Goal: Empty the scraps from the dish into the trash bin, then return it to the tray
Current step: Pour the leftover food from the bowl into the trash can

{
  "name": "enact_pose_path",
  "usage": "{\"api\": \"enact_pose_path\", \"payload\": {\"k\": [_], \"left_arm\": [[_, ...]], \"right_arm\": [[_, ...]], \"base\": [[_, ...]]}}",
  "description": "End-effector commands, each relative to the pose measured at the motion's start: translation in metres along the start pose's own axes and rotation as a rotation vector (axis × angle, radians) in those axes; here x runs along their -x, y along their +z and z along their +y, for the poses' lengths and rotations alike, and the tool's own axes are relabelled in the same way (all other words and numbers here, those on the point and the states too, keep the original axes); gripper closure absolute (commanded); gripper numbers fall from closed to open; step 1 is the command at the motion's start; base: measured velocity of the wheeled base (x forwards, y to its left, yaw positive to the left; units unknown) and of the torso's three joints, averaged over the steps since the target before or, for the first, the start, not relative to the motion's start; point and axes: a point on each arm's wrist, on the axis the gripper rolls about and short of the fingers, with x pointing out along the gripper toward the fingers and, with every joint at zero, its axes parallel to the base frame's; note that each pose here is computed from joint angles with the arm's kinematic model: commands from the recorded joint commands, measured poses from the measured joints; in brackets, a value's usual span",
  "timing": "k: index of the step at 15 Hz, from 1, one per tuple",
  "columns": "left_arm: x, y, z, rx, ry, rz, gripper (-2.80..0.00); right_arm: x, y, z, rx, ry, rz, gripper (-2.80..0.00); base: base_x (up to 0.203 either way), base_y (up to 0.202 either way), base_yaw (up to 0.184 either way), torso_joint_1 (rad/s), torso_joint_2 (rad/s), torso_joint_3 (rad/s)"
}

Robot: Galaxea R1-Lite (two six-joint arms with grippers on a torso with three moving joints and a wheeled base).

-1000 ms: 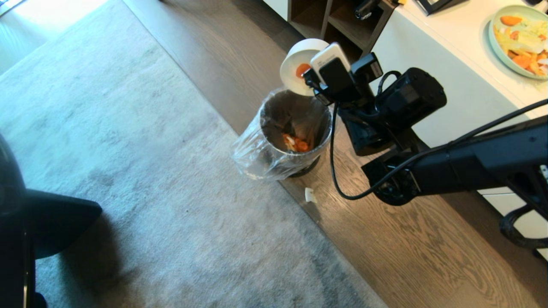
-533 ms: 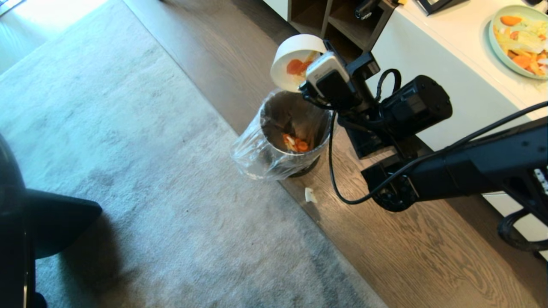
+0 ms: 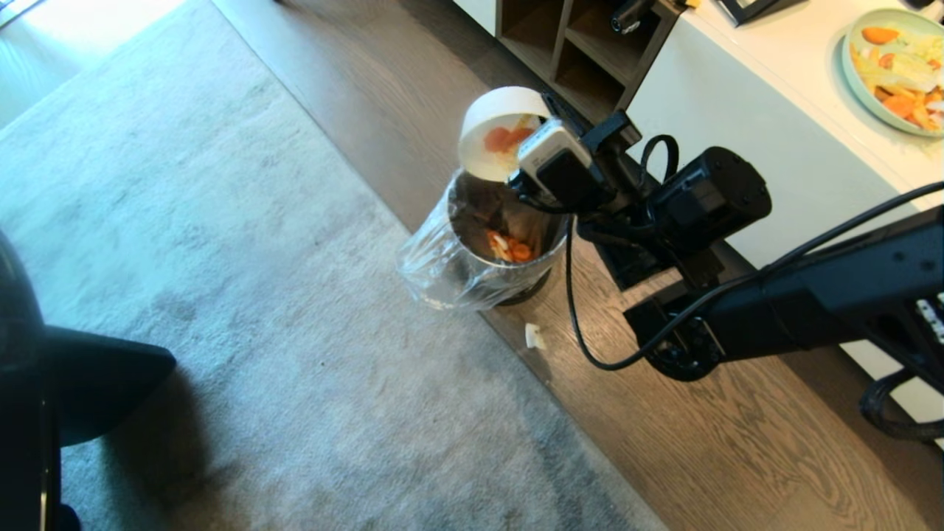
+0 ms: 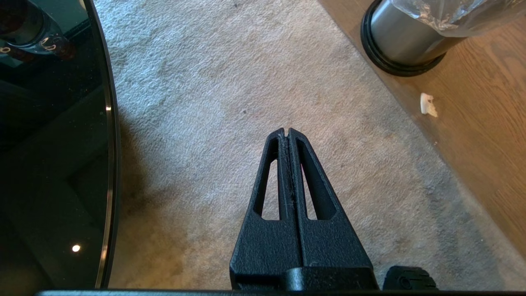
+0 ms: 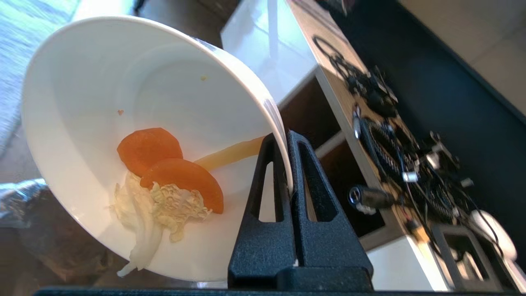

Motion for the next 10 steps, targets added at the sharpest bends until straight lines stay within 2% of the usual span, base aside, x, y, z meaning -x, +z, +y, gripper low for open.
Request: {"api": "enact_pose_path", "payload": {"k": [1, 3, 5, 10], "left_arm": [[0.000, 0.000, 0.000, 0.001, 0.000, -0.001, 0.00], [0.000, 0.000, 0.000, 0.001, 0.000, -0.001, 0.00], [0.000, 0.000, 0.000, 0.001, 0.000, -0.001, 0.00], [0.000, 0.000, 0.000, 0.001, 0.000, -0.001, 0.00]], "right_arm": [[-0.001, 0.005, -0.009, 0.010, -0.018, -0.090, 0.00], [-0.001, 0.005, -0.012, 0.052, -0.023, -0.096, 0.00], [-0.001, 0.006, -0.013, 0.060, -0.008, -0.136, 0.00], [-0.008, -0.012, -0.029, 0.155, -0.019, -0.199, 0.00]], "base": [[0.000, 0.000, 0.000, 0.000, 0.00, 0.000], [0.000, 0.000, 0.000, 0.000, 0.00, 0.000], [0.000, 0.000, 0.000, 0.000, 0.00, 0.000], [0.000, 0.000, 0.000, 0.000, 0.00, 0.000]]}}
